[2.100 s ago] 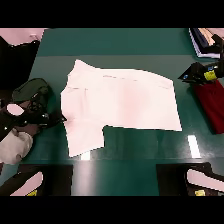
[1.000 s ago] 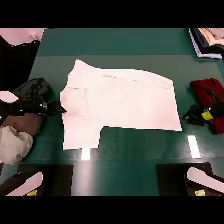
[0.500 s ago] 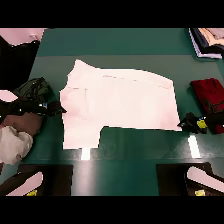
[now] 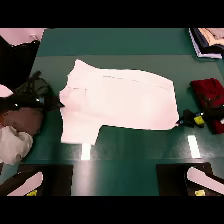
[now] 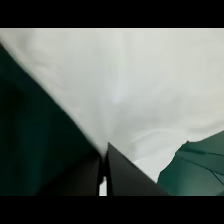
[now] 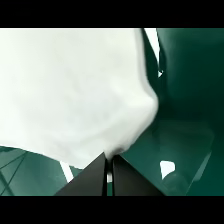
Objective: Fold the shirts.
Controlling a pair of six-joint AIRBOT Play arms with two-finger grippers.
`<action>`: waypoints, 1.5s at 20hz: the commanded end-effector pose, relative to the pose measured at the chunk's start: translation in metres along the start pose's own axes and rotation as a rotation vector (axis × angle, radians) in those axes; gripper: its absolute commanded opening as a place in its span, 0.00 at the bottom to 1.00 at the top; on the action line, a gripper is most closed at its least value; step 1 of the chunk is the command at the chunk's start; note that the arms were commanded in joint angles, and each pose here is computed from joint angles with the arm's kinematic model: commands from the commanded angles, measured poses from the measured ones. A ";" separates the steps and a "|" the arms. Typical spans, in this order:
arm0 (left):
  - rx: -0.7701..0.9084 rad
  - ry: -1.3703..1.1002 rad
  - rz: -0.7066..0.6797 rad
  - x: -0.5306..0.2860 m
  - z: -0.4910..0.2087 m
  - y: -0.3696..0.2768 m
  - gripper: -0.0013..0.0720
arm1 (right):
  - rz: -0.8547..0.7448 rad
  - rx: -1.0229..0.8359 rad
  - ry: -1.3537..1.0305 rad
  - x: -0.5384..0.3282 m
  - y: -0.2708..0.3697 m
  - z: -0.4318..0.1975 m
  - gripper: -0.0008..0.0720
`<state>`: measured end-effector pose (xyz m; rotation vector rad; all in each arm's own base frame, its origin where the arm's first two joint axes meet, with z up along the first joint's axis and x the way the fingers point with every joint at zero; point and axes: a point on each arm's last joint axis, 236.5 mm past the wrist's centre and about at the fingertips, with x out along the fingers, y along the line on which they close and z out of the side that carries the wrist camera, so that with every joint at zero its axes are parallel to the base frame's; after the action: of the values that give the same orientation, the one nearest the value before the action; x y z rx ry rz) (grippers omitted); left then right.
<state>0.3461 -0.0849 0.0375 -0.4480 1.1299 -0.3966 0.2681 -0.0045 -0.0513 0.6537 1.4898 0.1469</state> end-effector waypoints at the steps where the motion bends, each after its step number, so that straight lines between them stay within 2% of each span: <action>1: 0.148 -0.219 -0.007 -0.070 0.071 -0.049 0.05 | 0.042 -0.194 -0.185 -0.056 0.069 0.041 0.03; 3: 0.297 -0.435 -0.009 -0.150 0.118 -0.105 0.05 | 0.061 -0.318 -0.418 -0.127 0.124 0.070 0.03; 6: 0.521 -0.749 -0.013 -0.283 0.145 -0.197 0.05 | 0.086 -0.472 -0.821 -0.264 0.205 0.080 0.03; 10: 0.740 -1.097 -0.033 -0.427 0.106 -0.297 0.05 | 0.089 -0.671 -1.283 -0.424 0.285 0.010 0.03; 14: 0.797 -1.286 -0.063 -0.489 0.055 -0.334 0.05 | 0.003 -0.743 -1.541 -0.504 0.305 -0.073 0.03; 18: 0.838 -1.345 -0.116 -0.510 0.021 -0.354 0.05 | -0.171 -0.572 -1.662 -0.539 0.277 -0.097 0.03; 20: 0.813 -1.316 -0.064 -0.500 0.033 -0.340 0.05 | -0.176 -0.512 -1.628 -0.536 0.266 -0.085 0.03; 22: 0.703 -1.223 -0.027 -0.467 0.063 -0.307 0.05 | -0.153 -0.431 -1.472 -0.509 0.243 -0.052 0.03; 28: 0.378 -0.623 -0.032 -0.253 0.122 -0.177 0.05 | -0.098 -0.125 -0.770 -0.352 0.134 0.059 0.03; 30: 0.292 -0.454 -0.036 -0.193 0.127 -0.139 0.05 | -0.166 -0.059 -0.548 -0.290 0.097 0.079 0.03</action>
<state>0.3476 -0.0848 0.3995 -0.2021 0.3384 -0.4403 0.3293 -0.0812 0.3414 0.4048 0.6556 -0.0900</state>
